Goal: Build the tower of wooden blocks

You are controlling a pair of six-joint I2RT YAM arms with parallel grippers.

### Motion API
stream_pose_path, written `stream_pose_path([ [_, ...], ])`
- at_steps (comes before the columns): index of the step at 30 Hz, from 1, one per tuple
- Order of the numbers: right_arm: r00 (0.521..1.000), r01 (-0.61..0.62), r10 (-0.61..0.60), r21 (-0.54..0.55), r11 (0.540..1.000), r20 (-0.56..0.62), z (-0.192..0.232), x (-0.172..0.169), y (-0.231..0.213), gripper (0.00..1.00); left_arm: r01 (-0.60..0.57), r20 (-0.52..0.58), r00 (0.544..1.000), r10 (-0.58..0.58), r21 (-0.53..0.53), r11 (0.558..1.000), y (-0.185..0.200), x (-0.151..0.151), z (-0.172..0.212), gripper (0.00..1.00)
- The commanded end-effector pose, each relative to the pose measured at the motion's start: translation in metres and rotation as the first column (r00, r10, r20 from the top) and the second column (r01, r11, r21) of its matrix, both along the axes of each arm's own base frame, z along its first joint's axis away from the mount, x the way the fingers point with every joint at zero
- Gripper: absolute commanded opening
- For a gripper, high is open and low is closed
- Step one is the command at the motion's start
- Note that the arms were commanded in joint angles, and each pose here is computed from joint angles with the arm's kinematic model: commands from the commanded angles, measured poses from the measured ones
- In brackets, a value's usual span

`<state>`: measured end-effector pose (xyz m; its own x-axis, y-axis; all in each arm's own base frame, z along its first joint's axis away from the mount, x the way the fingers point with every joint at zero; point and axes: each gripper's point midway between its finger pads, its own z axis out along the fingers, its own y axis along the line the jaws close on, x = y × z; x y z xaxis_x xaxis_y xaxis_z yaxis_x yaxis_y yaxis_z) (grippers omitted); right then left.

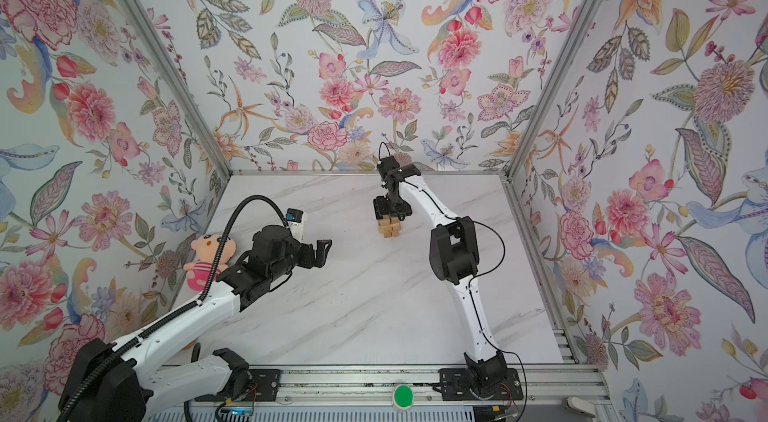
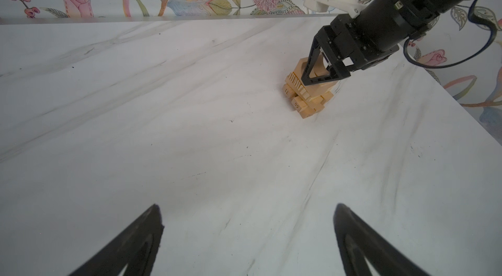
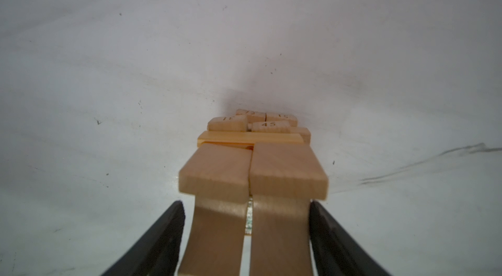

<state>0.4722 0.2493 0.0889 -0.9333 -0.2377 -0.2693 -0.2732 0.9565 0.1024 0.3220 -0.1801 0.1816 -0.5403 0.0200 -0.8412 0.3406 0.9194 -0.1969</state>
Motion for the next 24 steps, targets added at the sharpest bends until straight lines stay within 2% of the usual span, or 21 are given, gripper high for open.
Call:
stream_pose_path([
  [1,1.000,-0.018,0.017,-0.024,1.000,-0.025,-0.010,-0.003,0.001,0.70,-0.005,0.020,1.000,0.005,-0.001,1.000,0.005,0.001,0.003,0.99],
  [10,0.999,-0.025,0.025,-0.014,1.000,-0.029,-0.009,-0.003,0.002,0.74,-0.008,0.022,1.000,0.008,-0.002,1.000,0.005,0.002,0.004,0.99],
  [12,0.999,-0.026,0.026,-0.010,1.000,-0.024,-0.006,-0.003,0.002,0.77,-0.009,0.021,1.000,0.009,-0.001,1.000,0.005,0.002,0.004,0.99],
  [17,0.999,-0.014,0.015,-0.017,1.000,0.036,0.015,0.004,-0.001,0.98,-0.016,0.024,1.000,0.016,-0.002,1.000,0.007,0.002,0.005,0.99],
  [24,0.990,0.000,0.002,-0.012,1.000,0.142,0.062,0.011,-0.010,0.99,-0.034,0.040,0.999,0.034,-0.004,0.999,0.010,0.006,0.012,0.99],
])
